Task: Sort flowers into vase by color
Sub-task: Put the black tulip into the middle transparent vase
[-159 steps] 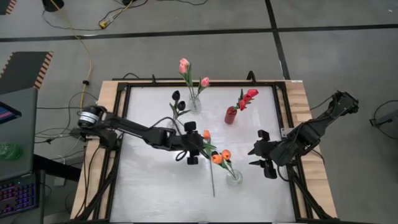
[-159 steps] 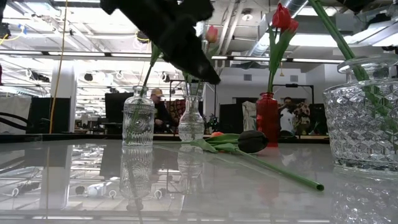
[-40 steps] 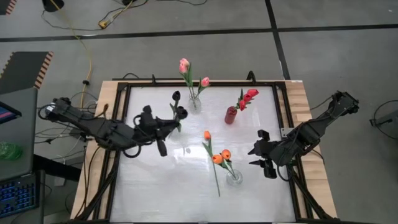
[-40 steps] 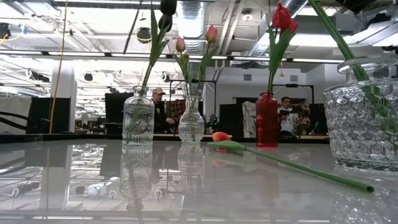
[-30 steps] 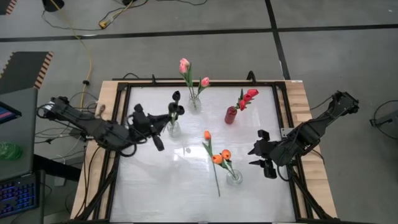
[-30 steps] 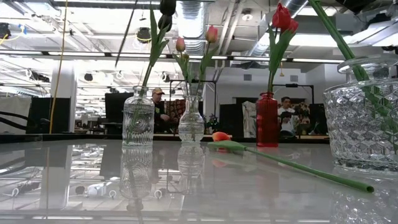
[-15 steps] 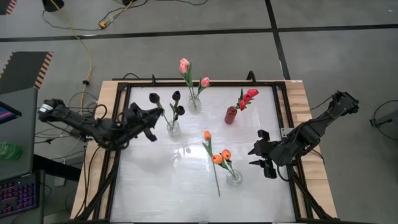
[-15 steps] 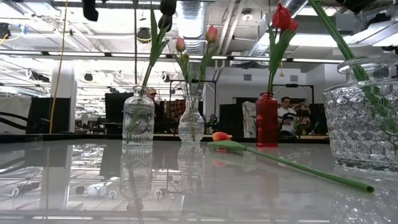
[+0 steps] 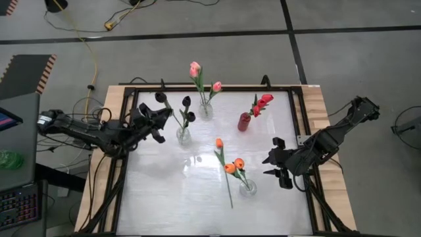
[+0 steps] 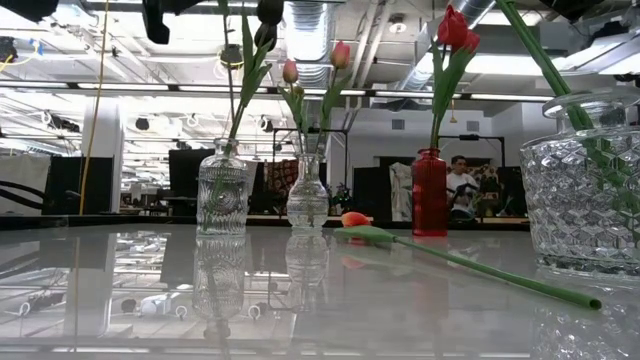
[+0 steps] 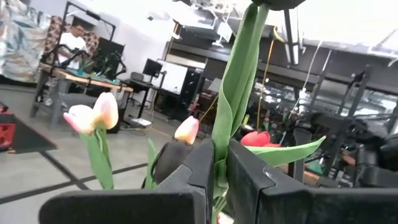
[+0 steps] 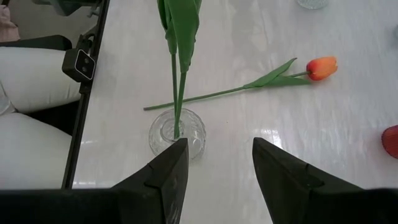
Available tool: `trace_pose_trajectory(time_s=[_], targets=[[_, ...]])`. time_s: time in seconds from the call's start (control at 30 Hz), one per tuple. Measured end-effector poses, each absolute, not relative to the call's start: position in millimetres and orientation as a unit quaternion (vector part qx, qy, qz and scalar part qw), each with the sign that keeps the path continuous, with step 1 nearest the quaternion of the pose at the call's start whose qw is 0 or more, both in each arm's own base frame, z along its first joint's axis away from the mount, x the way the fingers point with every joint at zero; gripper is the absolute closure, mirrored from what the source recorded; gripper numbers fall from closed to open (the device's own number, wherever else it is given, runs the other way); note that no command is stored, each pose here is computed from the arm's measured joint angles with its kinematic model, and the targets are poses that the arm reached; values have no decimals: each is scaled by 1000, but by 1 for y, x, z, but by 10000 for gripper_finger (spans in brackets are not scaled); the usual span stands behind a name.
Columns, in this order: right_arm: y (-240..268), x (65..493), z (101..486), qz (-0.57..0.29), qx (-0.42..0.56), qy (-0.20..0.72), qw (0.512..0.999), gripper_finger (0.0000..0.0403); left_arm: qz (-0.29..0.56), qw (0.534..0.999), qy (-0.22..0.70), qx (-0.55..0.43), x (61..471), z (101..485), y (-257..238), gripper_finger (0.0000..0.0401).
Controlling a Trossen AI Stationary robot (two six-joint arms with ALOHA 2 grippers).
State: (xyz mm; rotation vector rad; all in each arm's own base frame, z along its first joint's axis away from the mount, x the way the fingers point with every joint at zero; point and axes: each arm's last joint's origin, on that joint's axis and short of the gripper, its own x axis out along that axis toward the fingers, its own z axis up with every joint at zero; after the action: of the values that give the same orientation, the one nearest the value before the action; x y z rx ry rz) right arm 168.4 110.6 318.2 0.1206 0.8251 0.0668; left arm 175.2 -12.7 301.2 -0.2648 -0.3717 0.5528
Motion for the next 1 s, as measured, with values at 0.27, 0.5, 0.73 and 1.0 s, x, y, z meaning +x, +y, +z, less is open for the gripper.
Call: trace_pose_trajectory(time_s=[0.27,0.5,0.73,1.0], targets=[[111,168,318,32,58,401,914,198,262,939,-184,-125,175,302,-12,379],[111,168,318,32,59,401,914,198,264,938,-190,-118,172,305,-12,379],[111,168,318,32,58,401,914,198,265,939,-187,-112,165,307,-10,379],[111,168,318,32,59,401,914,198,265,944,-151,-125,169,298,-11,379]])
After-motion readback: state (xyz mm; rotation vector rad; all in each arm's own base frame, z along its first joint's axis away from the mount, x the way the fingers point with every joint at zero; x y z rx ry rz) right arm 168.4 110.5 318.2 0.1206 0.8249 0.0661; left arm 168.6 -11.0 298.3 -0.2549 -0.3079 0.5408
